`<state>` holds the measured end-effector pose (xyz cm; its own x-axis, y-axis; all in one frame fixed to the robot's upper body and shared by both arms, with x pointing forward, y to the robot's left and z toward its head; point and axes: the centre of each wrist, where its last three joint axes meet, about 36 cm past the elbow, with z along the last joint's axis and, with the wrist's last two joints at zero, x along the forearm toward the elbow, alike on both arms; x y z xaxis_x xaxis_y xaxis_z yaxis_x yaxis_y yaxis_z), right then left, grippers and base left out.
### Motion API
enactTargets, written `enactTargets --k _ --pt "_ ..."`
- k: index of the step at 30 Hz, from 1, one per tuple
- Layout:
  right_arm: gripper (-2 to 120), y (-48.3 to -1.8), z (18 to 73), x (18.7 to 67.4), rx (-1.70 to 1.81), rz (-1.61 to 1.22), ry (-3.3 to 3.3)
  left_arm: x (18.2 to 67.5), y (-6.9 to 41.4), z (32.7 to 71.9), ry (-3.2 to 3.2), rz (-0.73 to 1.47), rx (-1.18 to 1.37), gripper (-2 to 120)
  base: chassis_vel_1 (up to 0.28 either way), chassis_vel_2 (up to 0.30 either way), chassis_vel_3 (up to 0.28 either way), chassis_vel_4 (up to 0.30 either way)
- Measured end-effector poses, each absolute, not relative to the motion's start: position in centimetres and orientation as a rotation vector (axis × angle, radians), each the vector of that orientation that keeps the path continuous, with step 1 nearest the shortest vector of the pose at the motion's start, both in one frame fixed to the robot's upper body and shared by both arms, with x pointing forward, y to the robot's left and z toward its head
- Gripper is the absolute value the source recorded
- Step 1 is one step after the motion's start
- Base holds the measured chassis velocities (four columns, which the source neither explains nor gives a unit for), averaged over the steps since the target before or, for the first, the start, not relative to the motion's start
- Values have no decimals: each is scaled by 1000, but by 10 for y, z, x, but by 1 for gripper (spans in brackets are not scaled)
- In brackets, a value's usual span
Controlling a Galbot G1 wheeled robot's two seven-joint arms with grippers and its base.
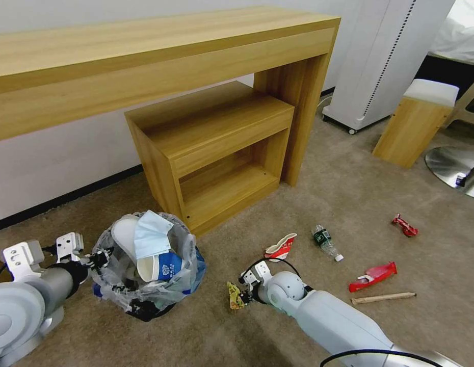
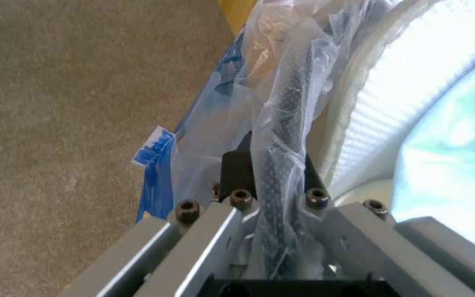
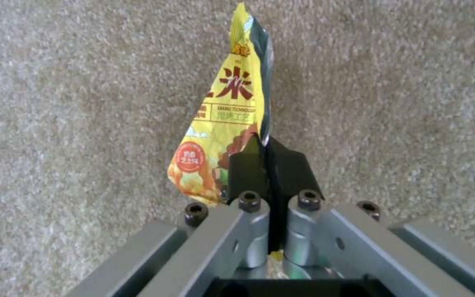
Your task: Pick up the trash bin and place the garbage on the floor into it.
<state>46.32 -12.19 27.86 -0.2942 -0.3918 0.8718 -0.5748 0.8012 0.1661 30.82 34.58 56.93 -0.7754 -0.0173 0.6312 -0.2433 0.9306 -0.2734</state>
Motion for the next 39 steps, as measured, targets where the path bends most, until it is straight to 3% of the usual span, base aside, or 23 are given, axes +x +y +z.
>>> enactTargets --k 8,18,28,39 --pt "0 -131 292 468 732 204 -1955 308 346 570 -2427 447 184 1 0 0 0 0" --pt "0 -182 358 492 865 191 -2376 306 336 572 -2421 431 127 1 0 0 0 0" --pt "0 -219 426 503 1461 -85 -2705 306 324 575 -2398 464 -1 1 0 0 0 0" --pt "0 -208 437 515 2022 -303 -2599 304 310 583 -2381 485 -158 1 0 0 0 0"
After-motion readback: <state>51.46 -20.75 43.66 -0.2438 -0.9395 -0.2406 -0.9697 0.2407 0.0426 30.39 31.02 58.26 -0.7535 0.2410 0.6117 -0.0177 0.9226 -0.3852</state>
